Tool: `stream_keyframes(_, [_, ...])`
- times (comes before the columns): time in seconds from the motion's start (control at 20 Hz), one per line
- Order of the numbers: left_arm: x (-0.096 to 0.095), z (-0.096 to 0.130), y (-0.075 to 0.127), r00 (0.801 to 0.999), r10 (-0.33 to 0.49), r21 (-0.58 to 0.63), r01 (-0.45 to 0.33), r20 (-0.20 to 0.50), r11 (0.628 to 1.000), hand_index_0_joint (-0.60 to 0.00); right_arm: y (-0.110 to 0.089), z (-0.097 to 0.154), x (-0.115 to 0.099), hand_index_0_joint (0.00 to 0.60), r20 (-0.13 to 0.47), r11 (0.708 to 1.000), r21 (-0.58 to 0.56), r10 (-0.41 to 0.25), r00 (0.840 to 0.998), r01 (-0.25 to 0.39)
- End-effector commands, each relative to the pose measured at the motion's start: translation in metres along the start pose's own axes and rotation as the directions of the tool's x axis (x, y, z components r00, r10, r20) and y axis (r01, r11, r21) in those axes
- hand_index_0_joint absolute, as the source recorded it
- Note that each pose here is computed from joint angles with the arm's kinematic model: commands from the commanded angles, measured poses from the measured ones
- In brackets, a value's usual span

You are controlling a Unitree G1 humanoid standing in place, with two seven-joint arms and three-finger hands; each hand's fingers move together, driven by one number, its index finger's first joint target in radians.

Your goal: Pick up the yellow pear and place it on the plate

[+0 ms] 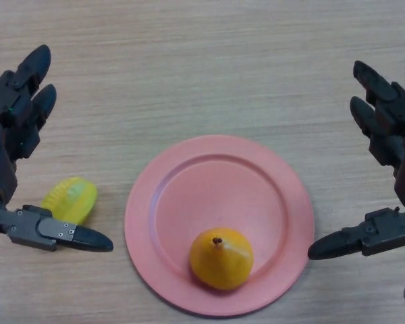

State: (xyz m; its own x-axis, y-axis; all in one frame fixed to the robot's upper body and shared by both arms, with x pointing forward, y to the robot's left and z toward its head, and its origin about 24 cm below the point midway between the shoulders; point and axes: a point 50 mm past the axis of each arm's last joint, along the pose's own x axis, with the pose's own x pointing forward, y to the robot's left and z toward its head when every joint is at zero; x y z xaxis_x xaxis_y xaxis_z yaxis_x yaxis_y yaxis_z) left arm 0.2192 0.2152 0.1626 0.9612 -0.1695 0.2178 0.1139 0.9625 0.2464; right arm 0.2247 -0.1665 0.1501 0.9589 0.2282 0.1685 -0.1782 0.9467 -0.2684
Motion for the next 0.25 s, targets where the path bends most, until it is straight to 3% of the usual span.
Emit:
stream_keyframes(0.05, [-0.0021,0.0276,0.0057,0.988,-0.014,0.074,0.002,0.151,0.997,0.0,-0.0087,0.029,-0.004,0.0,0.184,0.997,-0.074,-0.014,0.983,0.028])
stream_keyframes(0.25, [-0.0024,0.0274,0.0073,0.987,-0.007,0.075,-0.005,0.158,0.997,0.0,-0.0074,0.0275,-0.002,0.0,0.16,0.998,-0.069,-0.001,0.987,0.012])
